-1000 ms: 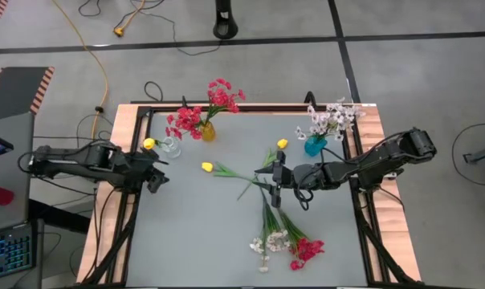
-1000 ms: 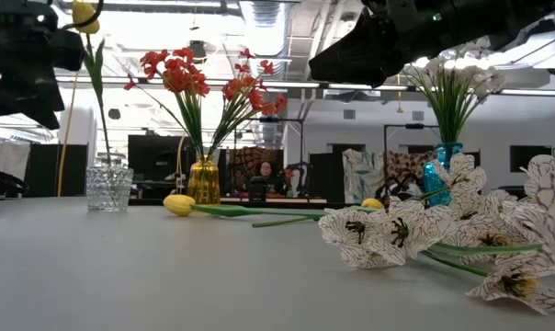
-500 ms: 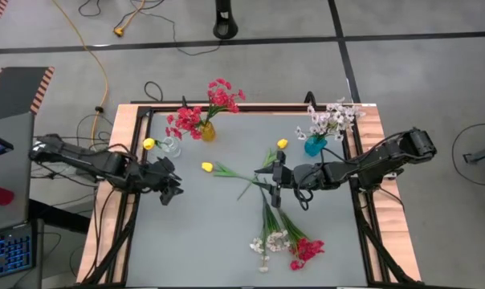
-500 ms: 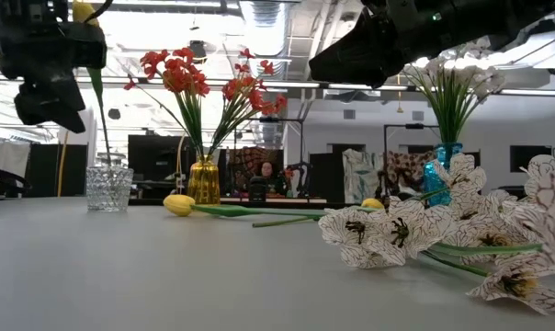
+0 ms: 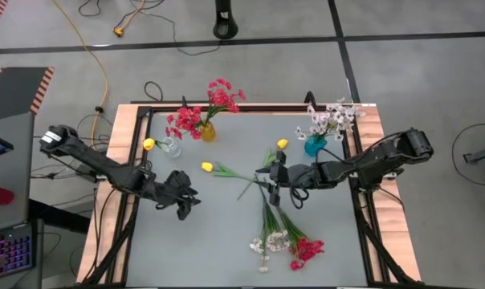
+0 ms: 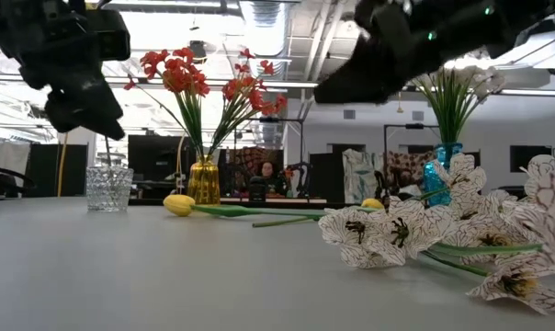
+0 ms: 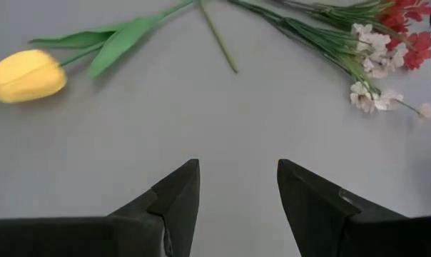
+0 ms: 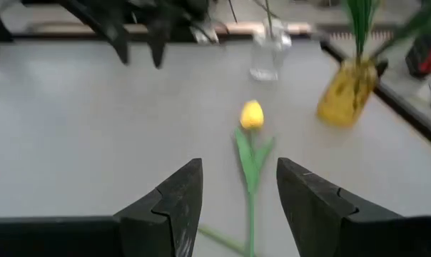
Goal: Sort flowers into vase by color
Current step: Put the bottom yellow tulip into the transparent vase
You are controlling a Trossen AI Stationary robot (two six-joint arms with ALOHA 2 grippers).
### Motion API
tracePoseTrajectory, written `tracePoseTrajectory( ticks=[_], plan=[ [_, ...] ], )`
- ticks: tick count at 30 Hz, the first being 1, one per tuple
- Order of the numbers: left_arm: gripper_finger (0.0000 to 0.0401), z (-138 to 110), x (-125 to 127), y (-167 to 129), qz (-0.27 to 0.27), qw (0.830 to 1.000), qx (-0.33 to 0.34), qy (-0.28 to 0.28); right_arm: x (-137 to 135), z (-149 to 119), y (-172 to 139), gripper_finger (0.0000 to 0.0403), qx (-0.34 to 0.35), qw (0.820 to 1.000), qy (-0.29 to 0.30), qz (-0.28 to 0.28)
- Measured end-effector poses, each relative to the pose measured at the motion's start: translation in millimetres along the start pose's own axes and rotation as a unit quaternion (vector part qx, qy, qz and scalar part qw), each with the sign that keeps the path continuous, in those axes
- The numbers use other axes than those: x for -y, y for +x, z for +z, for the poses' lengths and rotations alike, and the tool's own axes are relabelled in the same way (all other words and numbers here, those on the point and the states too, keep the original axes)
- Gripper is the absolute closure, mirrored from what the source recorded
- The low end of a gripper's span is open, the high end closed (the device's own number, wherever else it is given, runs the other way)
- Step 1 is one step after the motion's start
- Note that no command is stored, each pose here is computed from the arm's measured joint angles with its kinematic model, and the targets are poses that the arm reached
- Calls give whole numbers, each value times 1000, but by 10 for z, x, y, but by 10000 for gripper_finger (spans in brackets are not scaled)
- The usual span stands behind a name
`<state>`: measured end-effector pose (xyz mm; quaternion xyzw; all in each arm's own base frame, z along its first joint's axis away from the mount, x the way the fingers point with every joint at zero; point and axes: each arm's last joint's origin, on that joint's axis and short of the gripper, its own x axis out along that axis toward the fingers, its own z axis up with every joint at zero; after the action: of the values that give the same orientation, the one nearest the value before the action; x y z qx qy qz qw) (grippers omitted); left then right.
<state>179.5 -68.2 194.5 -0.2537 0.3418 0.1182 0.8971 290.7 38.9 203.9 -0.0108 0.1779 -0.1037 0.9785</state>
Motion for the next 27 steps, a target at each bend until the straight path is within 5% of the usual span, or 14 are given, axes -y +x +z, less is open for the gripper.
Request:
tracePoseTrajectory(
  ticks=[16, 27],
  plan=[
    [225, -156, 221, 684, -11, 999, 29, 20, 84, -641, 450, 196, -133, 990, 0, -42],
    [225, -234, 253, 908, -23, 998, 40, 33, 99, -792, 438, 196, -199, 979, -5, -34]
  ],
)
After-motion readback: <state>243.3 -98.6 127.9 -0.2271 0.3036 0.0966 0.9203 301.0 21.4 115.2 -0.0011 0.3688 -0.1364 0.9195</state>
